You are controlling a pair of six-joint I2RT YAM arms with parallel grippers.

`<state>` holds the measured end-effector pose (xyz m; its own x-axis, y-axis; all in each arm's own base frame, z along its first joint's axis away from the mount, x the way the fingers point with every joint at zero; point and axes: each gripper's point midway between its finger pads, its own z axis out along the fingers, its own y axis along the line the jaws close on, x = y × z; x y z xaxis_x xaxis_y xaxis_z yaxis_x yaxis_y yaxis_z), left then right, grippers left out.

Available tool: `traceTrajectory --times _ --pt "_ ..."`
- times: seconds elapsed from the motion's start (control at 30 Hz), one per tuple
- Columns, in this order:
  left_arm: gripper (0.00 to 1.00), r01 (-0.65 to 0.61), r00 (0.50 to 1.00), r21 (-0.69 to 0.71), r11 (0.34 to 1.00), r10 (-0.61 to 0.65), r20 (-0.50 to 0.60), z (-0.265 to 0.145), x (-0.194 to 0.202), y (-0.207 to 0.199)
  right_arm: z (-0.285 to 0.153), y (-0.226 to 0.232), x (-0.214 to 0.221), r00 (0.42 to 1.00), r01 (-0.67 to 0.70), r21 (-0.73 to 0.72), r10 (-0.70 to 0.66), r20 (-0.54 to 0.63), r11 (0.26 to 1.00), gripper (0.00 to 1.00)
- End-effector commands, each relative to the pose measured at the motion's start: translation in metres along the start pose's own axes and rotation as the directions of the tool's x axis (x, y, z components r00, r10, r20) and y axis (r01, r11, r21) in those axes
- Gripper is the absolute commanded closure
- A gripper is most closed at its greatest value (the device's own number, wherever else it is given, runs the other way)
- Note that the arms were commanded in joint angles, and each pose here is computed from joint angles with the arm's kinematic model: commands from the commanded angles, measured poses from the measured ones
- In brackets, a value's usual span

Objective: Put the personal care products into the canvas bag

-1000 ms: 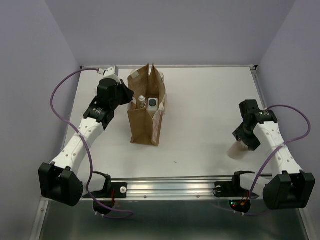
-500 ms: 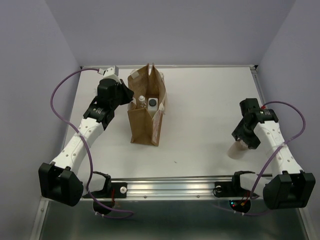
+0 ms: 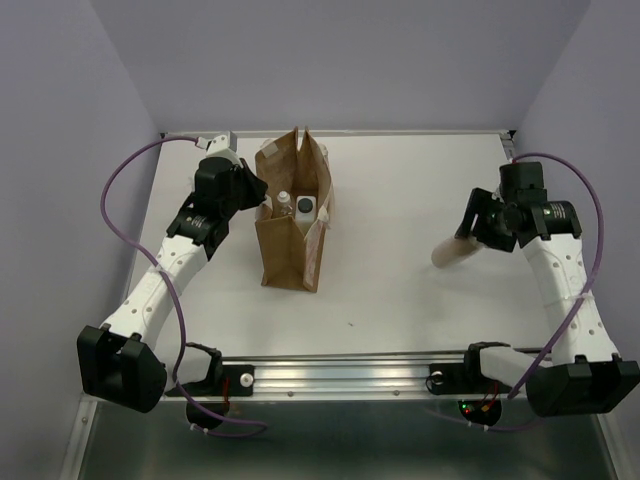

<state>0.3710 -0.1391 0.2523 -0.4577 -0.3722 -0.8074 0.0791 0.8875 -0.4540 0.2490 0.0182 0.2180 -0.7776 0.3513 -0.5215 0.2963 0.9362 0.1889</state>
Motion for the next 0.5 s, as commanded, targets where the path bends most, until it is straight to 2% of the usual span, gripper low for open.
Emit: traceTrajectory --times 0.0,0.13,0.27,0.33,0.47 --pt "1.0 -0.029 0.999 -0.031 0.999 0.027 -0.042 -0.003 0.012 0.008 -0.021 0.041 -0.05 0.983 0.105 -0.194 -0.073 0.167 0.975 0.99" --pt "1.0 -0.027 0.999 -0.031 0.999 0.026 -0.042 -0.003 0.011 0.008 -0.031 0.057 -0.076 0.96 0.17 -0.249 -0.104 0.259 0.953 0.99" --pt "1.0 -0.027 0.999 -0.029 0.999 0.026 -0.041 -0.003 0.011 0.007 -0.064 0.09 -0.119 0.915 0.25 -0.347 -0.103 0.391 0.904 0.99" --pt "1.0 -0.025 0.999 -0.03 0.999 0.024 -0.04 -0.003 0.011 0.008 -0.087 0.119 -0.141 0.877 0.316 -0.43 -0.088 0.473 0.846 0.99" --pt "1.0 -0.027 0.999 -0.027 0.999 0.026 -0.047 -0.003 0.013 0.007 -0.103 0.164 -0.163 0.847 0.394 -0.472 -0.112 0.52 0.789 0.99"
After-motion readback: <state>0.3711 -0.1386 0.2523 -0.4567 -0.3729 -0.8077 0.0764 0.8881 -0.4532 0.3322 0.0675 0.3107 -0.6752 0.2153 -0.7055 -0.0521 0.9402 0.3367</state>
